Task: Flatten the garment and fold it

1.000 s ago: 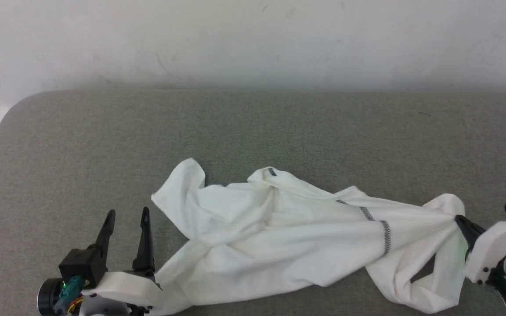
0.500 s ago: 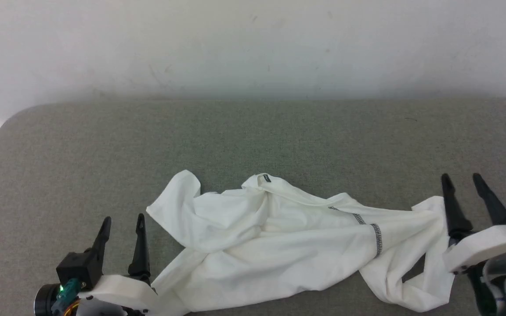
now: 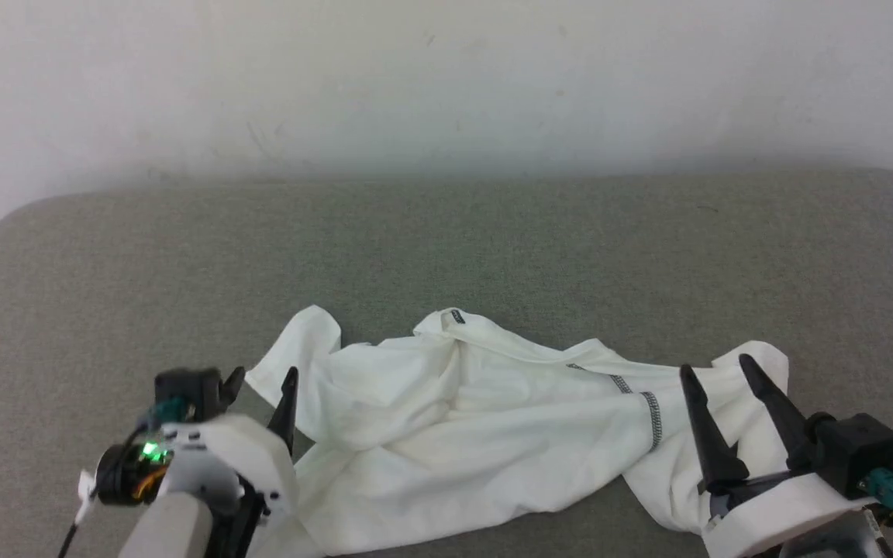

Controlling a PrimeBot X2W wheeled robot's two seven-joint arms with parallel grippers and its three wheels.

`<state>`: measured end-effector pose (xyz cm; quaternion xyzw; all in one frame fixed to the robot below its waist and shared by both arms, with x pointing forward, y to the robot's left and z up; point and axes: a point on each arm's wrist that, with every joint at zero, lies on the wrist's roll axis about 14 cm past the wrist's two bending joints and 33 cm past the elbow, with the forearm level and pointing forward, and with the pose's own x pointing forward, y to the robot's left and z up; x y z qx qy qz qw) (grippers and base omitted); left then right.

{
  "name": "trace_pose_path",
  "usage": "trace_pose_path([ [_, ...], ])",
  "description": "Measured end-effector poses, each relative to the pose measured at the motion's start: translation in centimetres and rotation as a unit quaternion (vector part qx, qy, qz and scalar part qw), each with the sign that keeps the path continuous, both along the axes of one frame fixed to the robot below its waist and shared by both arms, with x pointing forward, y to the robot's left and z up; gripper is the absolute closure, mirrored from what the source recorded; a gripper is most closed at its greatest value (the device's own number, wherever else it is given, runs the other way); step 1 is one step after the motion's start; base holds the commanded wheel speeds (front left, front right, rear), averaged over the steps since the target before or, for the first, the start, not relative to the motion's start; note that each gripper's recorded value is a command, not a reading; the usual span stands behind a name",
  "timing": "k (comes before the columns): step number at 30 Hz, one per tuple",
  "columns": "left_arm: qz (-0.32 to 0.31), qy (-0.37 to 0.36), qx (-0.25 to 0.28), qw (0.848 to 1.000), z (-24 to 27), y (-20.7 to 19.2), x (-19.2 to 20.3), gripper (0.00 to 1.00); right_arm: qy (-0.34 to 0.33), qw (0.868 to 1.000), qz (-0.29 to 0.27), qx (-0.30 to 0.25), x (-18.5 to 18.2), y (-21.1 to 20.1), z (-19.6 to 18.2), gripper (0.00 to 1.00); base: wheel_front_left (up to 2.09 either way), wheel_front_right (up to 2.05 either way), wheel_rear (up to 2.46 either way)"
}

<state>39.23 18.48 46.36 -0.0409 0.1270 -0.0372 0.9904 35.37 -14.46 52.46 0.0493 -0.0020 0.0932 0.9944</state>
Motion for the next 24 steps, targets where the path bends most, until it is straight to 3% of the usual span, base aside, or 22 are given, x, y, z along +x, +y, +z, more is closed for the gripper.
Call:
trace_pose_path([
  [7,-0.054,0.167,0.023,0.984,-4.9,-1.1,2.3,0.0,0.014,1.0,-0.001,0.003,0.1,0.1,-0.4,0.0,0.0,0.0,0.0],
  [12,-0.081,0.277,0.052,0.956,-7.9,-1.5,2.4,0.0,0.032,0.999,-0.02,0.009,-0.1,-1.0,-1.4,0.0,0.0,0.0,0.0],
  [13,-0.081,0.277,0.052,0.956,-7.9,-1.5,2.4,0.17,0.032,0.999,-0.02,0.009,-0.1,-1.0,-1.4,0.0,0.0,0.0,0.0],
  [15,-0.095,0.299,0.056,0.948,-8.2,-1.9,2.8,1.0,0.041,0.999,-0.032,0.012,-0.3,-1.8,-2.0,0.0,0.0,0.0,0.0],
  [20,-0.077,0.234,0.049,0.968,-6.3,-1.2,4.0,1.0,0.043,0.998,-0.04,0.014,-0.4,-2.3,-2.1,0.0,0.0,0.0,0.0],
  [24,-0.004,0.137,0.049,0.989,-2.2,3.3,4.7,1.0,0.041,0.998,-0.041,0.016,-0.4,-2.4,-2.0,0.0,0.0,0.0,0.0],
])
